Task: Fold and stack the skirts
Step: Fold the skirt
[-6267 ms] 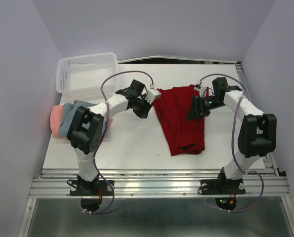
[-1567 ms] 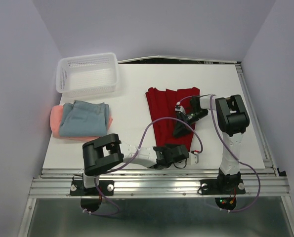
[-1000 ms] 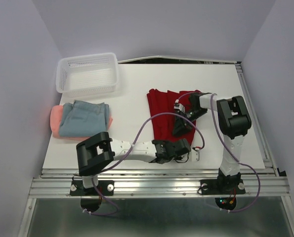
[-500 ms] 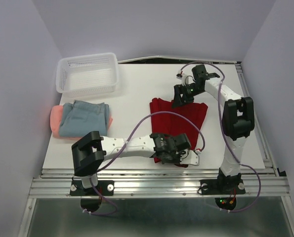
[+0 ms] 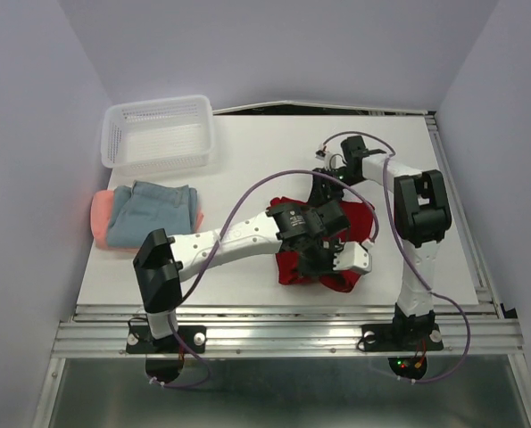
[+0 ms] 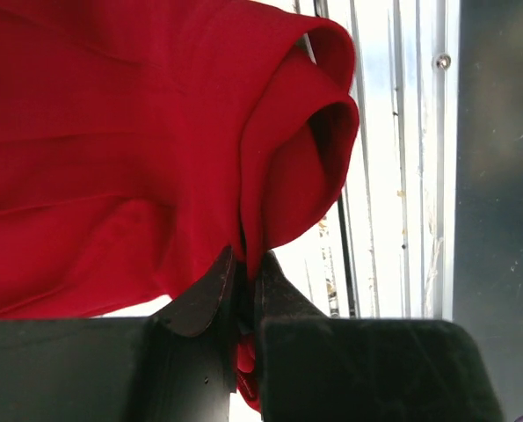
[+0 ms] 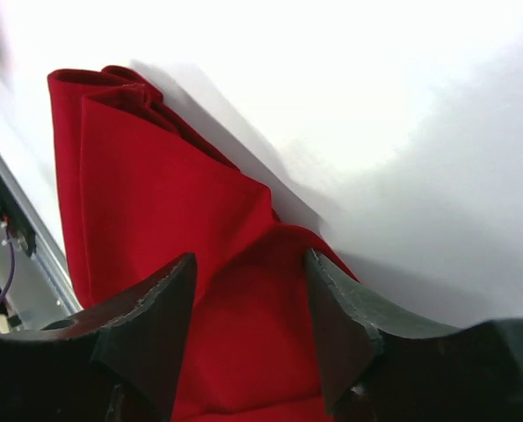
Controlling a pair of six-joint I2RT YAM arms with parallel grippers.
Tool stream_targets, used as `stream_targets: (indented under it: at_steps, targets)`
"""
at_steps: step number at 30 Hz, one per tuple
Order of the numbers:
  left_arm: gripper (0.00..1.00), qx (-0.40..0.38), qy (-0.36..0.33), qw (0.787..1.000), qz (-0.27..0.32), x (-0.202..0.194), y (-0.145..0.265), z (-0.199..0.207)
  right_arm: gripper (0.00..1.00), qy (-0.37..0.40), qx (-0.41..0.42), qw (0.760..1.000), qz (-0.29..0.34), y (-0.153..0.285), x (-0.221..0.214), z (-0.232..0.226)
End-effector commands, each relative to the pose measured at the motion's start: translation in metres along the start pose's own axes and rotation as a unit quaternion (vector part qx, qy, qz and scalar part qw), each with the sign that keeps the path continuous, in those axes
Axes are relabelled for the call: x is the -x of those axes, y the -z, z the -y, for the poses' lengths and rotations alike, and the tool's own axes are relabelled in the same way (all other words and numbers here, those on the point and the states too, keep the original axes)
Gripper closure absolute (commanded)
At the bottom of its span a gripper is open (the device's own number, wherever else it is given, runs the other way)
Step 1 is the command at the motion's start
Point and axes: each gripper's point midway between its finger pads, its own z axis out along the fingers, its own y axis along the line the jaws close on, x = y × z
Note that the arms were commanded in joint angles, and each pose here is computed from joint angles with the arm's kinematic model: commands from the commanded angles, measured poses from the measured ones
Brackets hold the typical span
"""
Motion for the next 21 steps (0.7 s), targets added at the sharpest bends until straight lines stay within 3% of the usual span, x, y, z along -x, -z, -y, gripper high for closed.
stream_targets:
  at_steps: [1,7,17,21]
  targets:
    - [1.00,-0.006,-0.002,1.000,0.026,0.019,0.035,-0.021,0.44,0.018,0.022,0.999,-0.024,-0.015,-0.025,-0.019]
    - [1.00,-0.006,-0.001,0.999,0.040,0.030,0.049,-0.056,0.46,0.029,0.064,0.995,-0.069,-0.029,-0.067,-0.049]
    - [1.00,0.001,0.032,0.999,0.021,-0.003,0.033,-0.089,0.47,0.036,0.090,0.991,-0.089,-0.028,-0.098,-0.083]
    - [1.00,0.053,0.053,0.997,0.019,-0.019,0.029,-0.115,0.48,0.032,0.090,0.991,-0.093,-0.026,-0.105,-0.084]
